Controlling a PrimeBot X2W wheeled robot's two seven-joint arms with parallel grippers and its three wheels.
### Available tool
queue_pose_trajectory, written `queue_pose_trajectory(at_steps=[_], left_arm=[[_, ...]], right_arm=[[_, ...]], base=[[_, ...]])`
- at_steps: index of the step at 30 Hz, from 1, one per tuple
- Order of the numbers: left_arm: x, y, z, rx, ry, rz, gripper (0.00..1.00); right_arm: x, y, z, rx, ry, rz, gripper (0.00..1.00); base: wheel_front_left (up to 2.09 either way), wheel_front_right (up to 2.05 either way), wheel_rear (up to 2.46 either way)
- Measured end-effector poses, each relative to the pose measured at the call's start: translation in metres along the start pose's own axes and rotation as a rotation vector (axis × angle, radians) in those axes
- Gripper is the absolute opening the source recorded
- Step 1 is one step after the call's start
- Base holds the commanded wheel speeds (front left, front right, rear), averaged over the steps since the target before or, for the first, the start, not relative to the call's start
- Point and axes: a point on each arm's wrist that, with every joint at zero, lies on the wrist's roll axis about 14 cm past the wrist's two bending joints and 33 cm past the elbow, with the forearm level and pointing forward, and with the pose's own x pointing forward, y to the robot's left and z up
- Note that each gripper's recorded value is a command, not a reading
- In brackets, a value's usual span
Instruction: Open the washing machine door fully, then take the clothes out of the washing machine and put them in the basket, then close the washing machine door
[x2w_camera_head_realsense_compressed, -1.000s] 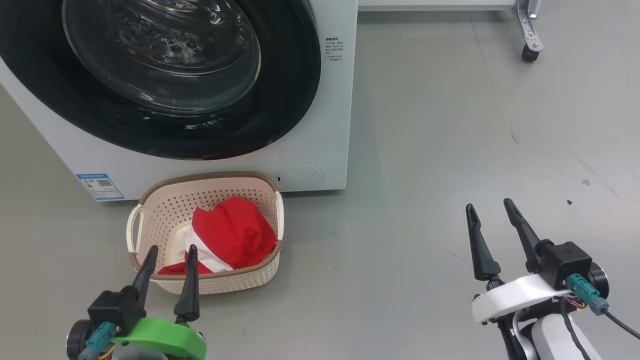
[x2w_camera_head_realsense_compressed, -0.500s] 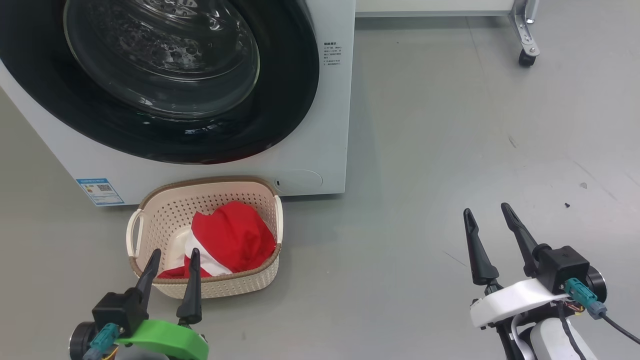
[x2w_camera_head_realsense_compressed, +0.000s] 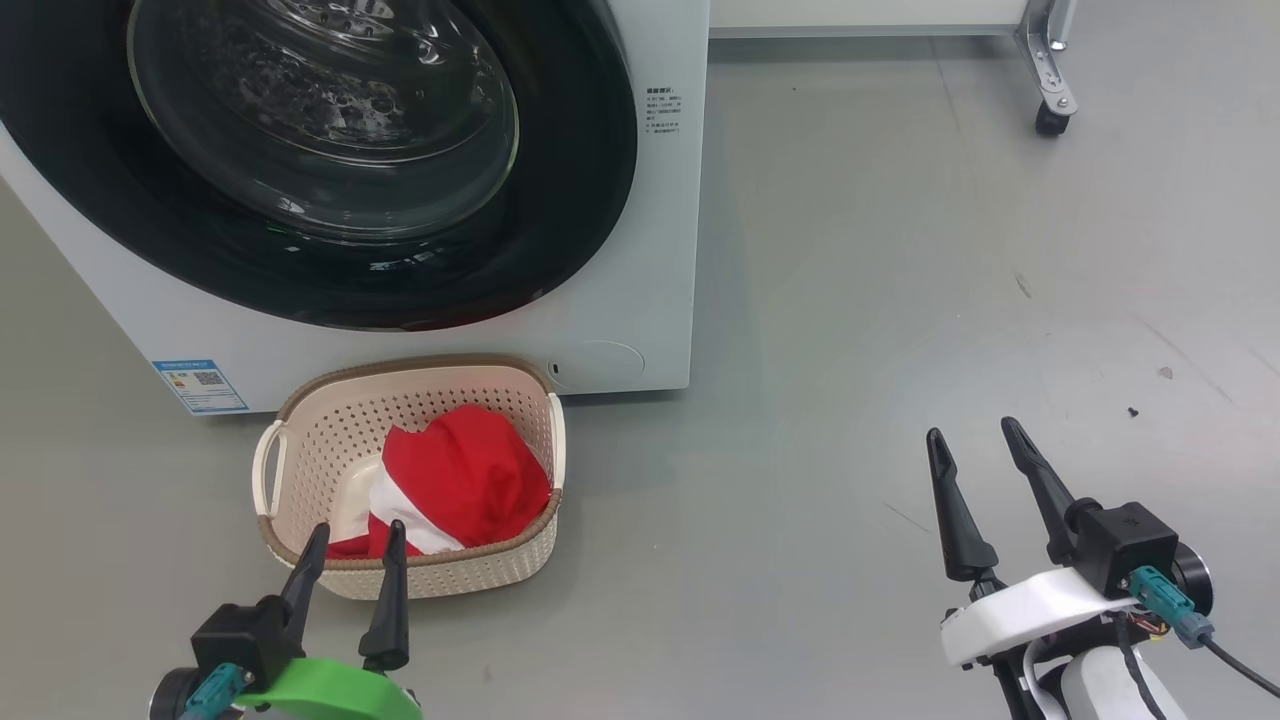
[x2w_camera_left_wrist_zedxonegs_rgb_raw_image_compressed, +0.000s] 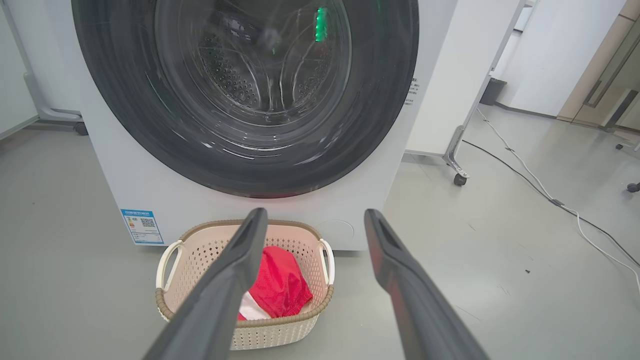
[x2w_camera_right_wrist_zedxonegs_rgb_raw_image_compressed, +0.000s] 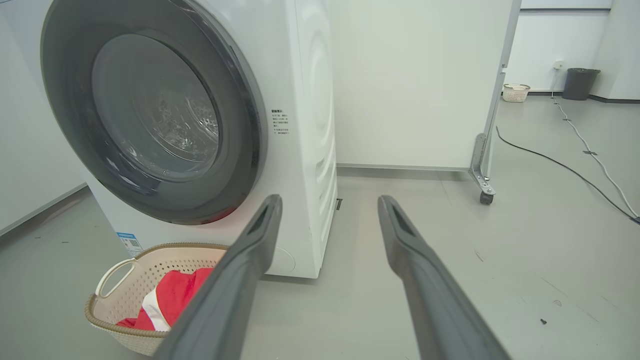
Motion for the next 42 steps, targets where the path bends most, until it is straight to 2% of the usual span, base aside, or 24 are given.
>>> queue_pose_trajectory(at_steps=[26, 27, 34, 42], left_arm=[[-0.001, 0.007, -0.003, -0.03, 0.009, 0.024, 1.0], [-0.001, 0.007, -0.004, -0.032, 0.011, 0.025, 0.0], [-0.014, 0.009, -0.034, -0.05, 0.103, 0.05, 0.0], [-0.015, 0.016, -0.035, -0.115, 0.112, 0.084, 0.0]], right_arm=[[0.002, -0.001, 0.002, 0.003, -0.009, -0.006, 1.0], [0.002, -0.001, 0.001, 0.003, -0.006, -0.006, 0.0], [-0.017, -0.002, -0.035, 0.026, 0.108, -0.033, 0.0], [-0.019, -0.005, -0.036, 0.086, 0.114, -0.054, 0.0]], base=[[0.0, 0.0, 0.0], [0.0, 0.0, 0.0], [0.0, 0.0, 0.0], [0.0, 0.0, 0.0]])
